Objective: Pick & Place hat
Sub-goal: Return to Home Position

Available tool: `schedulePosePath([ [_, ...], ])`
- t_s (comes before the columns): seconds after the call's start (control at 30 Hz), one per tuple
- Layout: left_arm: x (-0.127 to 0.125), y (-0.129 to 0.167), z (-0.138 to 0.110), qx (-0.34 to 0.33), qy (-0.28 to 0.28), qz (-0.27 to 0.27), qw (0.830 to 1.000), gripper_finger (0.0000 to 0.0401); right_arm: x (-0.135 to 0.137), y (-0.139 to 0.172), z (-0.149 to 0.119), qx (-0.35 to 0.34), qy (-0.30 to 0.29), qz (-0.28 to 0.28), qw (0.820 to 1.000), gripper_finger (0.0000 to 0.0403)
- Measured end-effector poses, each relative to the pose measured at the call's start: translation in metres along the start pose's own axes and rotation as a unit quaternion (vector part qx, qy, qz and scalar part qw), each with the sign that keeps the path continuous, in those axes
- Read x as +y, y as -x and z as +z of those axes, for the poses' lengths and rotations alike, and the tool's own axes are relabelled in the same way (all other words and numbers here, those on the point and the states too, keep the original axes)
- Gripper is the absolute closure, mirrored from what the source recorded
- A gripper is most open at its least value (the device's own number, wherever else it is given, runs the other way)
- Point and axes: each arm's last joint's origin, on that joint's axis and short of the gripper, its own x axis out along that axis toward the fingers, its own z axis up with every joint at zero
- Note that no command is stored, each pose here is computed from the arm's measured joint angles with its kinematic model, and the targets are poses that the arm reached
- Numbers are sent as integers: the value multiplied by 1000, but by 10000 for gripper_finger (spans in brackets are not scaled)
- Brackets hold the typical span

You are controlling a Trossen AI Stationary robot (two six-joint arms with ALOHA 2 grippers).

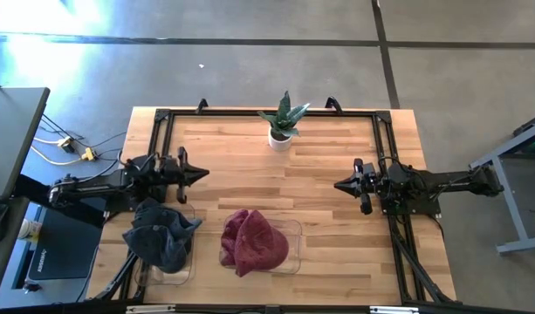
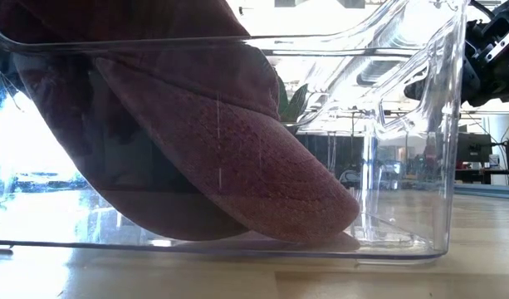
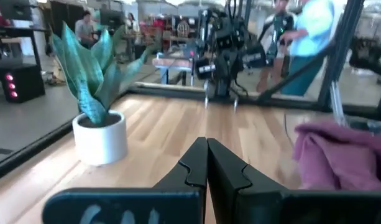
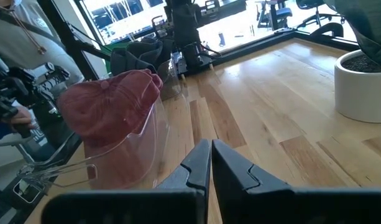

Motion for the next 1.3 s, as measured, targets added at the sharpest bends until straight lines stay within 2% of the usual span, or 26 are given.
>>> schedulePosePath([
  [0.33,0,-7,-11,64,-7,-7,998,400,0,0,0,0,0,0,1000,391],
  [0.7,0,-7,-12,66,-7,-6,998,400,0,0,0,-1,0,1,1000,391],
  [0.83,0,-7,-12,66,-7,-6,998,400,2,6,6,-36,-2,20,999,391],
  [0.9,0,-7,-12,66,-7,-6,998,400,0,10,10,-58,35,27,997,391],
  [1.0,0,-7,-12,66,-7,-6,998,400,0,11,13,-72,145,51,986,391],
  [1.07,0,-7,-12,66,-7,-6,998,400,0,11,13,-77,196,51,976,391],
  [1.2,0,-7,-12,66,-7,-6,998,400,-2,11,13,-76,197,19,977,391],
  [1.3,0,-7,-12,66,-7,-6,998,400,-2,11,13,-75,189,19,979,391],
])
